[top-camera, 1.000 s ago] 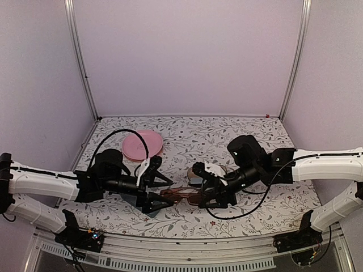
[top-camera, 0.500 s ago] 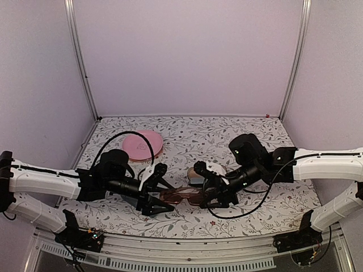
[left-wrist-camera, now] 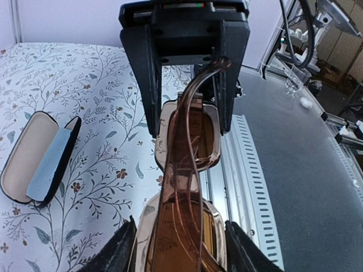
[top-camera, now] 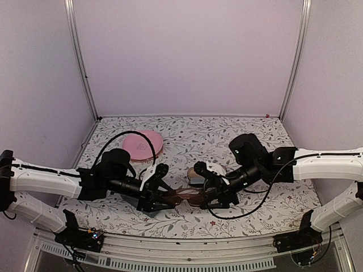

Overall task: Organize the sunglasses
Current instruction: Pass from the right arm to the left

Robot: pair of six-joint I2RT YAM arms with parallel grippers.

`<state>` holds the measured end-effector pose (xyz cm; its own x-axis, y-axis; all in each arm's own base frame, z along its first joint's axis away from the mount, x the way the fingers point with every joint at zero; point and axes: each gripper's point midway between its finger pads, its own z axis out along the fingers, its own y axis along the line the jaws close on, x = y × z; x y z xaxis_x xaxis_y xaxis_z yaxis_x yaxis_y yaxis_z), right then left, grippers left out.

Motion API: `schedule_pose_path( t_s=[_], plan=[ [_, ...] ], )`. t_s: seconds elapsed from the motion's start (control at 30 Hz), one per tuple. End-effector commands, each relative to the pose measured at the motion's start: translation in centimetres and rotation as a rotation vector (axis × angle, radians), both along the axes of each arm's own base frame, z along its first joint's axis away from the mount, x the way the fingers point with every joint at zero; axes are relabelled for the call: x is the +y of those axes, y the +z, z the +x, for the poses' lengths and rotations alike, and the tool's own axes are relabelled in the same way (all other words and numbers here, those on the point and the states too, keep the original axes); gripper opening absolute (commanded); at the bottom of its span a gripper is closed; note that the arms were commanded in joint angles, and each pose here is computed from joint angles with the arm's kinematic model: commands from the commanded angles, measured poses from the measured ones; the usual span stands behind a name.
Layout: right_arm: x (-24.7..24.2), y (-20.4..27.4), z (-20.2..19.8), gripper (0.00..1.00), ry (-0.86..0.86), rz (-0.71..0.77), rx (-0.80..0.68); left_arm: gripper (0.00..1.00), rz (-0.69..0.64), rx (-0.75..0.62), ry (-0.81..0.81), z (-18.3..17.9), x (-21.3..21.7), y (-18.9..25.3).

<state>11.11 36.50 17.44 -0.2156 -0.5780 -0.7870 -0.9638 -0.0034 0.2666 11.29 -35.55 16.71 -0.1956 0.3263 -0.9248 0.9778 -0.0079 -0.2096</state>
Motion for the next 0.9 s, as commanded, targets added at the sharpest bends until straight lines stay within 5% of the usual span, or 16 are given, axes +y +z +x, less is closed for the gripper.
schedule_pose_path(
  t_s=[0.0, 0.23, 0.47, 0.87],
  plan=[
    [0.2, 1.0, 0.5, 0.51, -0.008, 0.033, -0.012, 0.46, -0.006, 0.000, -0.032, -0.5, -0.5, 0.5],
    [0.2, 0.5, 1.0, 0.57, -0.039, 0.022, -0.012, 0.18, -0.009, -0.014, -0.026, -0.4, -0.5, 0.7],
    [0.0, 0.0, 1.2, 0.69, -0.064, 0.011, -0.009, 0.02, -0.006, -0.029, -0.008, -0.1, -0.3, 0.9],
    [-1.0, 0.4, 0.9, 0.90, -0.102, 0.024, -0.002, 0.00, -0.009, -0.075, 0.058, 0.9, 0.4, 1.6]
  ],
)
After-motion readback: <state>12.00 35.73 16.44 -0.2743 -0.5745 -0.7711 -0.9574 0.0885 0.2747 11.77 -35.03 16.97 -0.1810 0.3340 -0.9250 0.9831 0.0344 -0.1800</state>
